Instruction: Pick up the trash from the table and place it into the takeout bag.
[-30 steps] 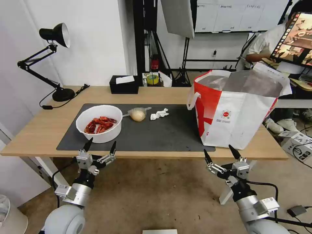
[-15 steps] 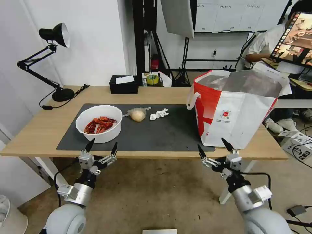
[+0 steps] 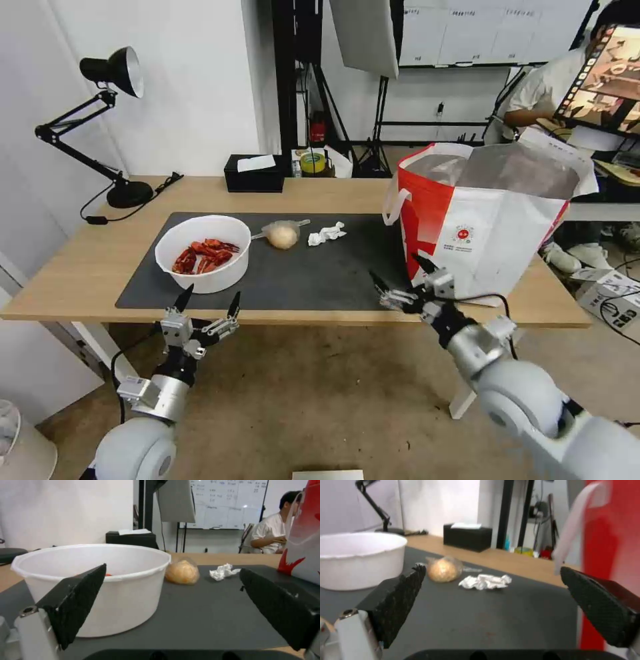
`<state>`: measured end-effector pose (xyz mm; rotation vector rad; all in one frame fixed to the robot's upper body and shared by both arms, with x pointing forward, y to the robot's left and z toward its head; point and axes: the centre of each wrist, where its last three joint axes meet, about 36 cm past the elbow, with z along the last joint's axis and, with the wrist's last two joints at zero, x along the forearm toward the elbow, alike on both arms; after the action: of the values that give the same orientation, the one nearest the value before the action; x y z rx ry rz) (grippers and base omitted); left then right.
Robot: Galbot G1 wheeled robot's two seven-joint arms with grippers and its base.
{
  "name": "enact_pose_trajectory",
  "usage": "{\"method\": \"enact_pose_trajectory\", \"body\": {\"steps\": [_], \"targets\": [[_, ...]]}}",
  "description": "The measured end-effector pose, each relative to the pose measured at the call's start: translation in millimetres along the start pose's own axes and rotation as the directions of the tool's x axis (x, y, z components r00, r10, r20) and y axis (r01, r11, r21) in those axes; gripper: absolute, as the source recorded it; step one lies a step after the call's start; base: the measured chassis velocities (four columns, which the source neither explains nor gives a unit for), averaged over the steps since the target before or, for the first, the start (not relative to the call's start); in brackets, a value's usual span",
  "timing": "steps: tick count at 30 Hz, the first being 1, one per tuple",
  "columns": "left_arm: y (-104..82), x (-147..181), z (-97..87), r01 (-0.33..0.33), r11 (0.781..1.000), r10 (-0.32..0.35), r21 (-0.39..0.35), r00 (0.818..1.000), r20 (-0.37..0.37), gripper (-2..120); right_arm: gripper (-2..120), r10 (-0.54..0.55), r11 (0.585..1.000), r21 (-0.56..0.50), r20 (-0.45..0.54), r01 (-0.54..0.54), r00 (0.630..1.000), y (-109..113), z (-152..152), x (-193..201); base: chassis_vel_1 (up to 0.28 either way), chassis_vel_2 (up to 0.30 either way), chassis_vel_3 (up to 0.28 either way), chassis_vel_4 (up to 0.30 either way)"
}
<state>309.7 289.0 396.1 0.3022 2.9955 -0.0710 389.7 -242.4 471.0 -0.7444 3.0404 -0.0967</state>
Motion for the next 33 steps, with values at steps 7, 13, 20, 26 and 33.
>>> {"method": "enact_pose_trajectory", "body": {"steps": [7,13,20,26,33], "targets": [[1.9,2,0.3,0.010,1.000,-0.010,-0.001,1.000,-0.004,100,100,0.000,1.000,-0.025,-0.064,-0.002,0.998,6,7,-51,0.000,0.000,0.000,0.000],[0.9,2,1.1,0.015,1.000,-0.015,0.007,1.000,-0.002,100,100,0.017,1.000,-0.011,-0.104,-0.018,0.994,7,0,-98,0.000,0.000,0.000,0.000],[-0.6,1,2.7,0.019,1.000,-0.019,0.014,1.000,-0.003,100,100,0.043,0.999,-0.003,-0.135,-0.044,0.990,18,-7,-152,0.000,0.000,0.000,0.000],[4.0,3,0.7,0.030,1.000,-0.030,0.007,1.000,-0.003,100,100,0.087,0.994,-0.038,-0.215,-0.098,0.973,32,-1,-196,0.000,0.000,0.000,0.000],[2.7,3,-2.3,0.033,0.999,-0.033,0.020,0.999,0.004,100,100,0.130,0.987,-0.056,-0.256,-0.149,0.958,30,4,-235,0.000,0.000,0.000,0.000]]}}
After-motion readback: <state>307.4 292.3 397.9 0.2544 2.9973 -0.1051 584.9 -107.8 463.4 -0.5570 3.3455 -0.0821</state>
